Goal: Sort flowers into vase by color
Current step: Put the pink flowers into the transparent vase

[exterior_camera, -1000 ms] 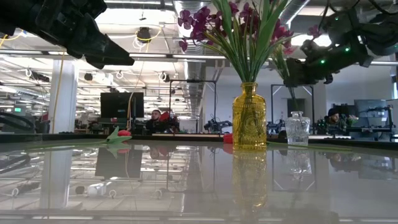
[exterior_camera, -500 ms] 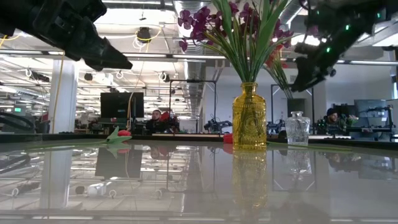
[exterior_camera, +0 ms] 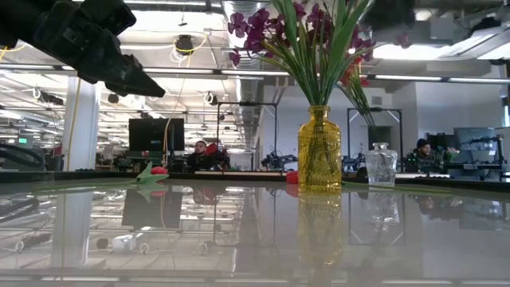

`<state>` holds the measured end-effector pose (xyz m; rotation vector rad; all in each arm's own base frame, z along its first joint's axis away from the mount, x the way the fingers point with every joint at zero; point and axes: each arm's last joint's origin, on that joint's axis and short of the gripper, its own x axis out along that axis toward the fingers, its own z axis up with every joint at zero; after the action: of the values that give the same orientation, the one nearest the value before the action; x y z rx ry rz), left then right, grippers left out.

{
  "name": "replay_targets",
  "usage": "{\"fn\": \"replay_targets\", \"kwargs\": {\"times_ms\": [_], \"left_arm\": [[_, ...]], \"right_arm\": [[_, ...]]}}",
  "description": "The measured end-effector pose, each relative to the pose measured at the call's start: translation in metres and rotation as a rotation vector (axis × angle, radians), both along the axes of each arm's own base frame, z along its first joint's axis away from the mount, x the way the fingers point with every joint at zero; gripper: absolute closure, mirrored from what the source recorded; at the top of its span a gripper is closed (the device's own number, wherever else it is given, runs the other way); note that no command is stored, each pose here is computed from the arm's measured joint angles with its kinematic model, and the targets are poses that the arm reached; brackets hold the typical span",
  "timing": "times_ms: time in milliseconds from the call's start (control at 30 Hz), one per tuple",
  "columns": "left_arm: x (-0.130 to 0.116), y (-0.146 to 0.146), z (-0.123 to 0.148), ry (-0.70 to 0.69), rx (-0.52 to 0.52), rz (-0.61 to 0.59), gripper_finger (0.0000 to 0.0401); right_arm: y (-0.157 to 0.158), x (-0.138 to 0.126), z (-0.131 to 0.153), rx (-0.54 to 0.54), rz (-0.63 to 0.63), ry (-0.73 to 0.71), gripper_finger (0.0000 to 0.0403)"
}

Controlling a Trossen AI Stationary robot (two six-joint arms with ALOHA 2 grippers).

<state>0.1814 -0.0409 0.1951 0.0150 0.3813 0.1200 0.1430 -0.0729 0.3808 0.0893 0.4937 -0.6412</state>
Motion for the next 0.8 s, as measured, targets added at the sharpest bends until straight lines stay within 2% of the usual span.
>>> {"fn": "replay_targets", "kwargs": {"times_ms": [100, 233, 367, 533, 800], "left_arm": [[0.000, 0.000, -0.001, 0.012, 0.001, -0.004, 0.0239], [-0.001, -0.001, -0.002, 0.022, -0.004, -0.023, 0.0239], [-0.002, -0.001, -0.006, 0.068, -0.018, -0.065, 0.0239], [-0.007, -0.001, -0.014, 0.161, -0.053, -0.076, 0.0239], [-0.016, 0.001, -0.026, 0.319, -0.091, -0.044, 0.0239]], "right_arm": [[0.020, 0.012, 0.025, -0.060, 0.138, -0.197, 0.0165], [0.055, 0.034, 0.045, -0.112, 0.361, -0.421, 0.0165], [0.097, 0.067, 0.048, -0.138, 0.540, -0.523, 0.0165], [0.155, 0.113, 0.022, -0.132, 0.670, -0.492, 0.0165], [0.245, 0.178, -0.009, -0.080, 0.747, -0.400, 0.0166]]}}
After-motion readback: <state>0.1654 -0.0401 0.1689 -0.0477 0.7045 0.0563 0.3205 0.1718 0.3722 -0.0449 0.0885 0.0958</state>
